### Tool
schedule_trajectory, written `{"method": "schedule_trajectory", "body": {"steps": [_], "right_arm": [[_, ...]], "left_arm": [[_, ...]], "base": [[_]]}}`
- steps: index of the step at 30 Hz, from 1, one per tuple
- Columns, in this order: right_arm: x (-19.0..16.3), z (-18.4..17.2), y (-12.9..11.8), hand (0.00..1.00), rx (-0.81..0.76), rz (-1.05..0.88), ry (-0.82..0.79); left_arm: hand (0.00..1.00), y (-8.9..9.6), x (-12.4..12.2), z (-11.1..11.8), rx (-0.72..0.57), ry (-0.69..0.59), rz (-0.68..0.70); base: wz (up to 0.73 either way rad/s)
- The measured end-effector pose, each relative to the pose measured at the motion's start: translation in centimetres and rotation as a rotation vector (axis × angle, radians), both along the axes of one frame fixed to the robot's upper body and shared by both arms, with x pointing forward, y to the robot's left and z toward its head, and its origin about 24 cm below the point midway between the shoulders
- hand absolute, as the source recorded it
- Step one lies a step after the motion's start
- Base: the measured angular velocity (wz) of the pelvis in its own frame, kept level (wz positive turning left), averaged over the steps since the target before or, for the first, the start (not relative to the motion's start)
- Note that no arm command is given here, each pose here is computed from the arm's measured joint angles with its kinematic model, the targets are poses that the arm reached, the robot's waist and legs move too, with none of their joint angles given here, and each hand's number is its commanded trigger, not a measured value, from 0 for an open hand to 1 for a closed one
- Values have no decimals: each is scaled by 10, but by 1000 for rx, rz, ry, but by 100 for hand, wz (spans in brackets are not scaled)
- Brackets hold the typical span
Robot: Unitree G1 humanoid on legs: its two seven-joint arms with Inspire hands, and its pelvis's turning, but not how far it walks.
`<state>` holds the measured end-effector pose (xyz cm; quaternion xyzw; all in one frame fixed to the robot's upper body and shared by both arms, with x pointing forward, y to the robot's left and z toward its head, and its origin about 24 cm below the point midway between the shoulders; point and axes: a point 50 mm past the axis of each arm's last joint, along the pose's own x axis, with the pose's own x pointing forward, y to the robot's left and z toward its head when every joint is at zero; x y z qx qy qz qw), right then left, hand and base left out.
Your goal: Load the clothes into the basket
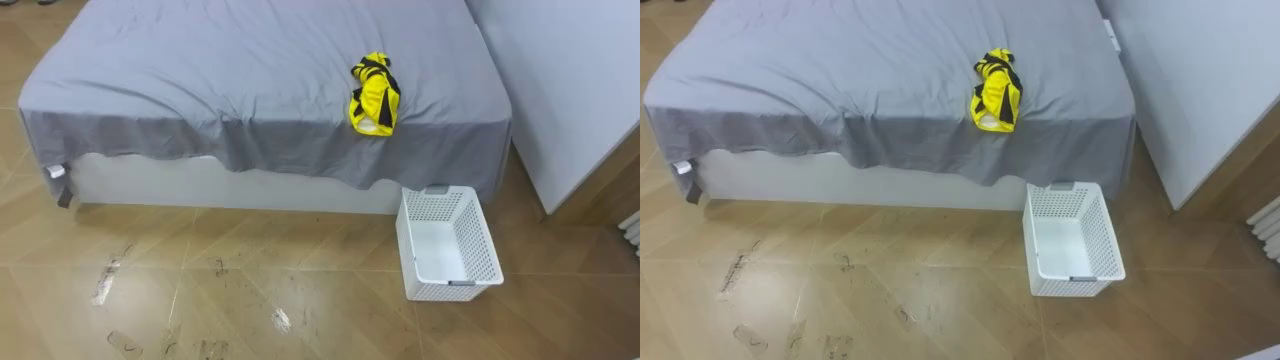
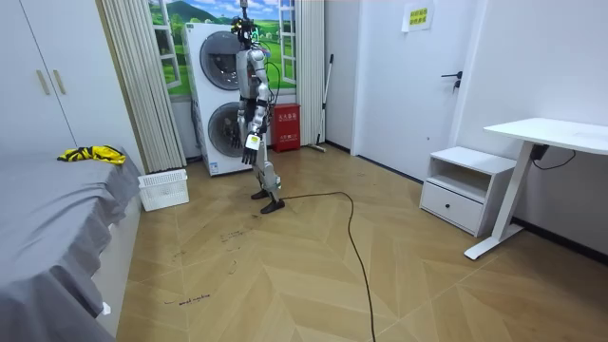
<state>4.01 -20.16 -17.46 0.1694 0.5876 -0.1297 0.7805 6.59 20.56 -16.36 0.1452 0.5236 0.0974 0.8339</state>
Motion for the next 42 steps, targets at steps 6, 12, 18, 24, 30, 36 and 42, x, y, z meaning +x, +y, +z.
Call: {"method": "schedule_trajectory", "body": {"steps": [6, 12, 18, 24, 30, 36, 42], "right_arm": [[0, 0, 0, 0, -2, 4, -1], [0, 0, -1, 0, -3, 0, -1], [0, 0, -1, 0, -4, 3, 1], [0, 0, 1, 0, 12, 7, -2], [-2, 0, 2, 0, 18, -12, -6], [-1, 1, -9, 0, -14, -30, 1], [-5, 2, -12, 0, -20, -50, 2]], "left_arm": [[0, 0, 0, 0, 0, 1, 0], [0, 0, -2, -1, -2, 13, 4], [0, 0, -4, -2, -21, 17, 39], [0, 5, -7, -1, -37, 9, 134], [0, 14, -9, 1, -82, -45, 295], [0, 6, 1, 4, -159, -133, 376], [0, 8, 1, 5, -160, -150, 389]], "base": [[0], [0], [0], [-3], [-9], [-21], [-15]]}}
